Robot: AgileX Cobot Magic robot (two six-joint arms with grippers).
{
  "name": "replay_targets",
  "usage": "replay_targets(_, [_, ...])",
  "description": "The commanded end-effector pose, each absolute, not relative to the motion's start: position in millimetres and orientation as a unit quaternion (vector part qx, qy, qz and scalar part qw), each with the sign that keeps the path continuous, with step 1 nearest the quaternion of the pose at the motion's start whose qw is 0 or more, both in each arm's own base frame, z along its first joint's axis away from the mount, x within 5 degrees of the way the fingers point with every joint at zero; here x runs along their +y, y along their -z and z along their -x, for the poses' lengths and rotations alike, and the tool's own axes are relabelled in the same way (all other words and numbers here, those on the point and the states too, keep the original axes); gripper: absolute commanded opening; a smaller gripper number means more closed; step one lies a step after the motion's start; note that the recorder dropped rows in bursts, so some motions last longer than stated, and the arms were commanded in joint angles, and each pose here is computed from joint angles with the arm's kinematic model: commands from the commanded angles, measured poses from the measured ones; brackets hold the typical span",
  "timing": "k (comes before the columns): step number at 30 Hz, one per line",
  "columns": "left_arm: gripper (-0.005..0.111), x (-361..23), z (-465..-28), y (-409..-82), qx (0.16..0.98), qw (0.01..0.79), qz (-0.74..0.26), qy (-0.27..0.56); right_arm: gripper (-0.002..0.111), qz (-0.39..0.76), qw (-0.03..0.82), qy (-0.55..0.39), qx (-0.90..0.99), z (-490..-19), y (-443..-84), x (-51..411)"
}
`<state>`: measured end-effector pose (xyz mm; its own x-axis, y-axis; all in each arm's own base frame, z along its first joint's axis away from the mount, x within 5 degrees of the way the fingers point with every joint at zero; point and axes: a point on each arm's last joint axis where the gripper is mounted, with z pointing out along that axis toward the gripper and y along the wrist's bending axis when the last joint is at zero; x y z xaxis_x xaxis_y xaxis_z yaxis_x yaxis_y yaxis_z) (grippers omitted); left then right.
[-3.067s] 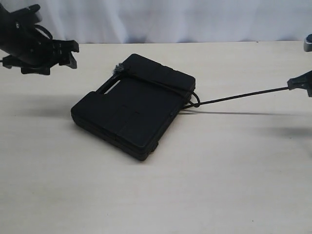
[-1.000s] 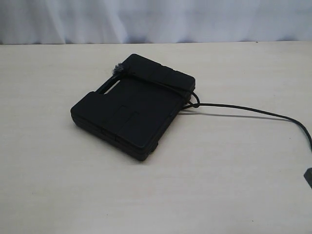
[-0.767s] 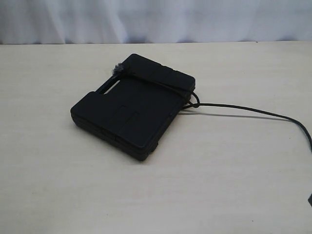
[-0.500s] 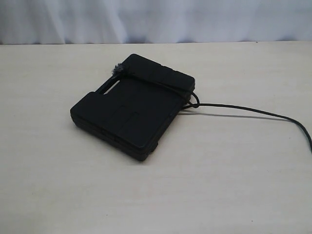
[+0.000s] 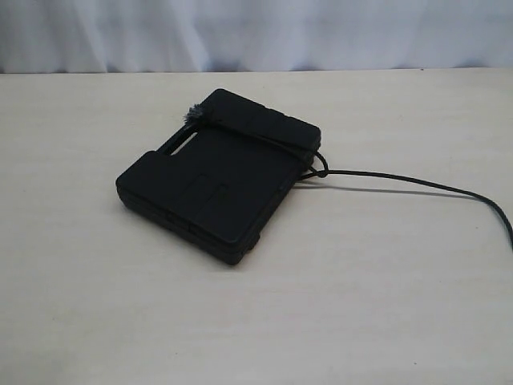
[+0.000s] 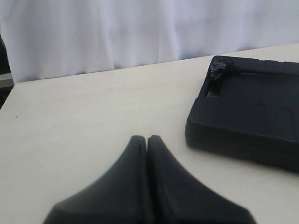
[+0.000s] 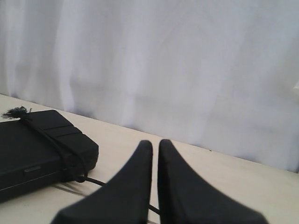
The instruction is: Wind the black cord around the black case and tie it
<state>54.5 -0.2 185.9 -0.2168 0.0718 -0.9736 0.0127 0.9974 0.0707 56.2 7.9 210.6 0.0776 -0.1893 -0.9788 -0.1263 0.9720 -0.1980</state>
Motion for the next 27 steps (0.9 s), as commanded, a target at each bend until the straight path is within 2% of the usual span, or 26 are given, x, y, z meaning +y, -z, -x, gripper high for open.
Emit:
replay_targets(1, [0.0,-1,-54,-186,0.778,0.628,-0.019,-0.01,0.004,0.103,0.729,0.036,0.676,-56,-211,6])
replay_targets(8, [0.0,-1,-54,-186,0.778,0.628,-0.02,-0.012,0.004,0.109,0.726,0.03,0.678,-56,-210,7])
replay_targets(11, [0.0,-1,-54,-186,0.778,0.628,-0.02,-0.012,0.004,0.113,0.698,0.03,0.706,-56,-203,7])
replay_targets(15, [0.0,-1,-54,-186,0.778,0.628,-0.02,-0.012,0.004,0.147,0.673,0.077,0.721,-56,-198,4])
replay_targets(20, [0.0,-1,-54,-186,0.778,0.628,-0.02,-0.012,0.004,0.111,0.643,0.114,0.749,-55,-192,-2])
replay_targets(27, [0.0,-1,-54,-186,0.778,0.628,-0.02,-0.012,0.004,0.1,0.64,0.123,0.752,-55,-192,-4])
